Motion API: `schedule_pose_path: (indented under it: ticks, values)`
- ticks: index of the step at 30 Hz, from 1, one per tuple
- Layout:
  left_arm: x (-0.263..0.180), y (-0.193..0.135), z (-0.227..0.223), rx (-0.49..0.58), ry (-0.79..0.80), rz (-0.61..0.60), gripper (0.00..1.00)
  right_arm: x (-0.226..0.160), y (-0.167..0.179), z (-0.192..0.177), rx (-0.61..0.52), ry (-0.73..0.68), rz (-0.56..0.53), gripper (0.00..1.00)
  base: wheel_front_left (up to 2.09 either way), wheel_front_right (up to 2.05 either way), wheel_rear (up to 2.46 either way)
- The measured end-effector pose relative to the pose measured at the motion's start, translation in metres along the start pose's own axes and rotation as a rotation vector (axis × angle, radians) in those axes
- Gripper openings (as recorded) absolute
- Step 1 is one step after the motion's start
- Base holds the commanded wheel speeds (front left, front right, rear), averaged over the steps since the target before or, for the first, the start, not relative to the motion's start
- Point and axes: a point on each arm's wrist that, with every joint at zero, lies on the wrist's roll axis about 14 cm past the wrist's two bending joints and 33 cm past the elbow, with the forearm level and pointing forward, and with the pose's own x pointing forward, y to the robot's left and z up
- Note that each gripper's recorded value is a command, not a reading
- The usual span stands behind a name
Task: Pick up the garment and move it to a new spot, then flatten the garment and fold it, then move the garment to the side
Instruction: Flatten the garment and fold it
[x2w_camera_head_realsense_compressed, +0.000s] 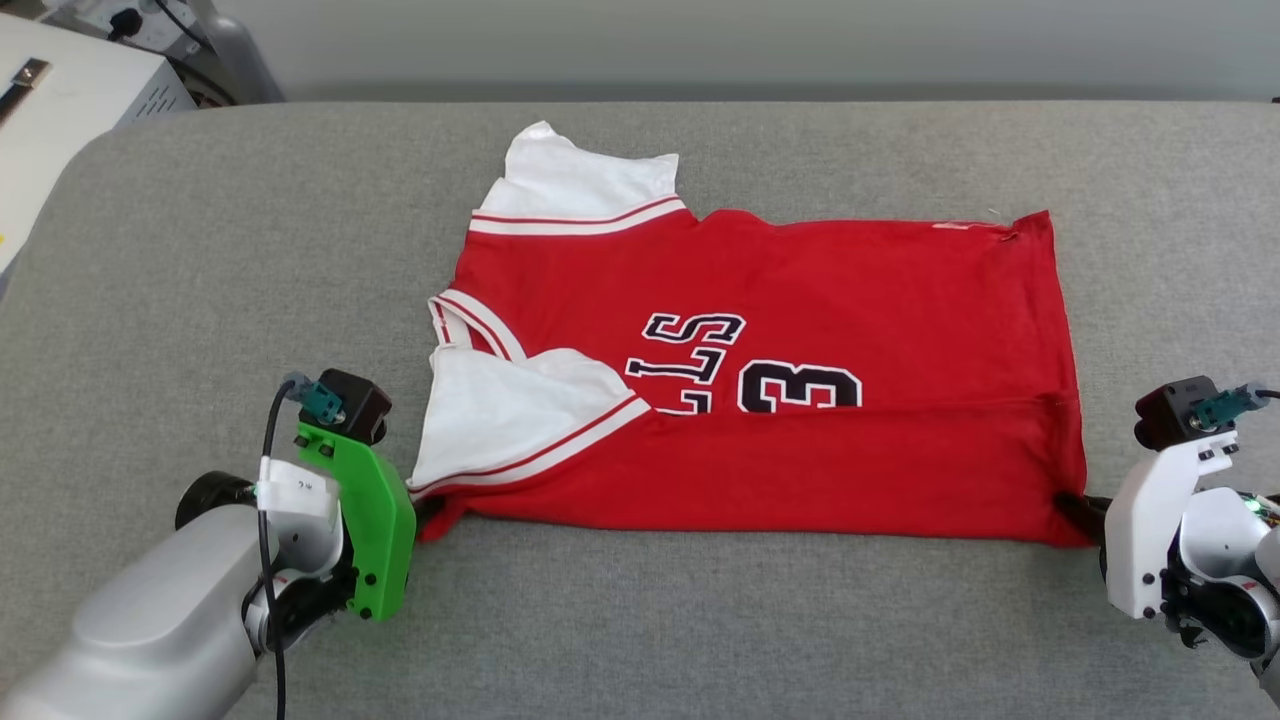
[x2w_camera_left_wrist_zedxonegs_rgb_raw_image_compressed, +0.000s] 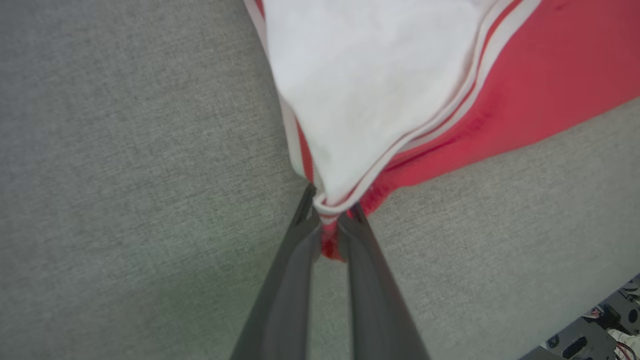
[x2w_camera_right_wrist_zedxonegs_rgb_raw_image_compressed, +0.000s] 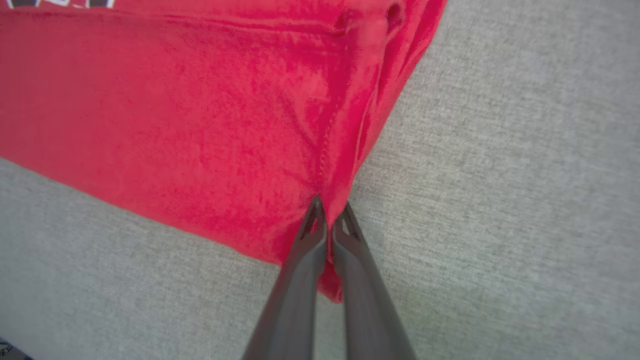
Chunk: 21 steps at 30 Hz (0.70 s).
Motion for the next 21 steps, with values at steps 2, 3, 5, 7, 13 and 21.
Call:
schedule_pose_path:
  ticks: [2,3,5,7,13,21]
  values:
    - [-0.005,-0.003,0.001,0.003,-0.014,-0.002,0.00,-0.008,0.001,0.003,0.001,-0.035,0.005,0.00,0.00,0.00,0.00]
    - [-0.008,-0.005,0.001,0.009,-0.021,-0.002,0.00,-0.013,0.002,0.004,-0.002,-0.049,0.006,0.00,0.00,0.00,0.00]
    - [-0.015,-0.007,0.002,0.020,-0.035,-0.003,0.00,-0.022,0.003,0.005,-0.007,-0.075,0.011,0.00,0.00,0.00,0.00]
    - [-0.022,-0.011,0.000,0.028,-0.043,-0.009,0.00,-0.032,0.005,0.007,-0.012,-0.102,0.017,0.00,0.00,0.00,0.00]
    - [-0.043,-0.025,-0.013,0.046,-0.051,-0.024,0.00,-0.060,0.007,0.004,-0.024,-0.149,0.026,0.00,0.00,0.00,0.00]
    - [-0.046,-0.041,-0.035,0.031,-0.015,-0.038,0.00,-0.071,0.003,-0.016,0.005,-0.094,0.026,0.00,0.00,0.00,0.00]
